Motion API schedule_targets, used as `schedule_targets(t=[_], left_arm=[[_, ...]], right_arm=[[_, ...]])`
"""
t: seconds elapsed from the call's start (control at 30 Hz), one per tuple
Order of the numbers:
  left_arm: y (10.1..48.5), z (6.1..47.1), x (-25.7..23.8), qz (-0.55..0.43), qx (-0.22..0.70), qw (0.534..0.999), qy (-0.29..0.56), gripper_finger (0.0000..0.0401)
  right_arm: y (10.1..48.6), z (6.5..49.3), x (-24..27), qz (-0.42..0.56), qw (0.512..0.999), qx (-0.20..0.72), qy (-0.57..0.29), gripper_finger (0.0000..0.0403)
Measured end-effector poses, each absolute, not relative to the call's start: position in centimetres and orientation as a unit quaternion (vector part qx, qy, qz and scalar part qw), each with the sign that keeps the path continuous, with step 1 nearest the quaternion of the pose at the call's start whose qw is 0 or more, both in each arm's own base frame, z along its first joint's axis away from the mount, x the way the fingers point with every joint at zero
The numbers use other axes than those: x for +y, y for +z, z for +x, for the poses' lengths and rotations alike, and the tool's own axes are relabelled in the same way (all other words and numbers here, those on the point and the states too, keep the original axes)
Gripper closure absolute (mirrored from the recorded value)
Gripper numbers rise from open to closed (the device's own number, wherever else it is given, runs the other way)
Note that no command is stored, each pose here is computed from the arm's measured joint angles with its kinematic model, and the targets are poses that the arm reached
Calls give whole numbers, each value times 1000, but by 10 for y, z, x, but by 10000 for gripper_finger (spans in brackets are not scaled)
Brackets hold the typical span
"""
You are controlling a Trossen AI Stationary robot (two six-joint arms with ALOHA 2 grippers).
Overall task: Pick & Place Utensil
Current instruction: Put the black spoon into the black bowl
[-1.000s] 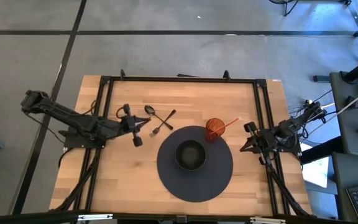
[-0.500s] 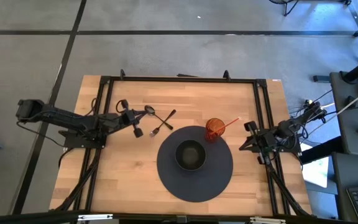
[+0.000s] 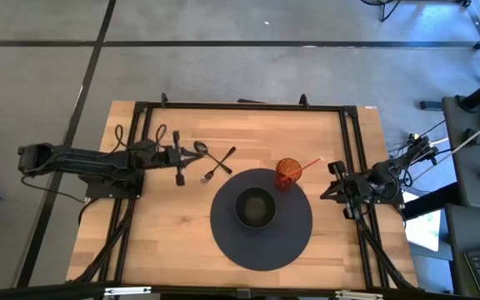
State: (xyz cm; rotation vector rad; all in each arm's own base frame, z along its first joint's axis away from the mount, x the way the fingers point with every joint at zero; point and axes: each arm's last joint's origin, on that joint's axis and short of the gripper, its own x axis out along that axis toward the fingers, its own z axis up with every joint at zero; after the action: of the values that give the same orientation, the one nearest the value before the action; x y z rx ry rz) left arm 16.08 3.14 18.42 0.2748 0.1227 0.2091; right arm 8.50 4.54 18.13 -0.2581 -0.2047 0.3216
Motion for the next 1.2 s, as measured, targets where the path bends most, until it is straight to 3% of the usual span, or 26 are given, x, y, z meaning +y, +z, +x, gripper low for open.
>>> schedule_targets(t=[0.07, 0.2, 0.33, 0.57, 0.8, 1.0, 1.2], left_arm=[[184, 159, 40, 119, 64, 983, 123, 400], [167, 155, 61, 47, 182, 963, 195, 400], [179, 169, 73, -6, 225, 963, 150, 400], [203, 211, 85, 57, 402, 909, 93, 400], [189, 244, 98, 151, 544, 825, 17, 399], [190, 266, 105, 161, 543, 824, -17, 390], [193, 270, 102, 184, 517, 832, -80, 328]], right_arm=[[181, 85, 45, -128, 975, -101, 149, 389], [184, 85, 44, -140, 975, -112, 128, 389], [187, 85, 43, -160, 972, -127, 119, 389], [187, 84, 45, -163, 966, -138, 146, 389], [184, 84, 46, -161, 963, -127, 172, 389], [180, 84, 47, -149, 965, -107, 189, 389], [180, 84, 48, -137, 964, -105, 202, 389]])
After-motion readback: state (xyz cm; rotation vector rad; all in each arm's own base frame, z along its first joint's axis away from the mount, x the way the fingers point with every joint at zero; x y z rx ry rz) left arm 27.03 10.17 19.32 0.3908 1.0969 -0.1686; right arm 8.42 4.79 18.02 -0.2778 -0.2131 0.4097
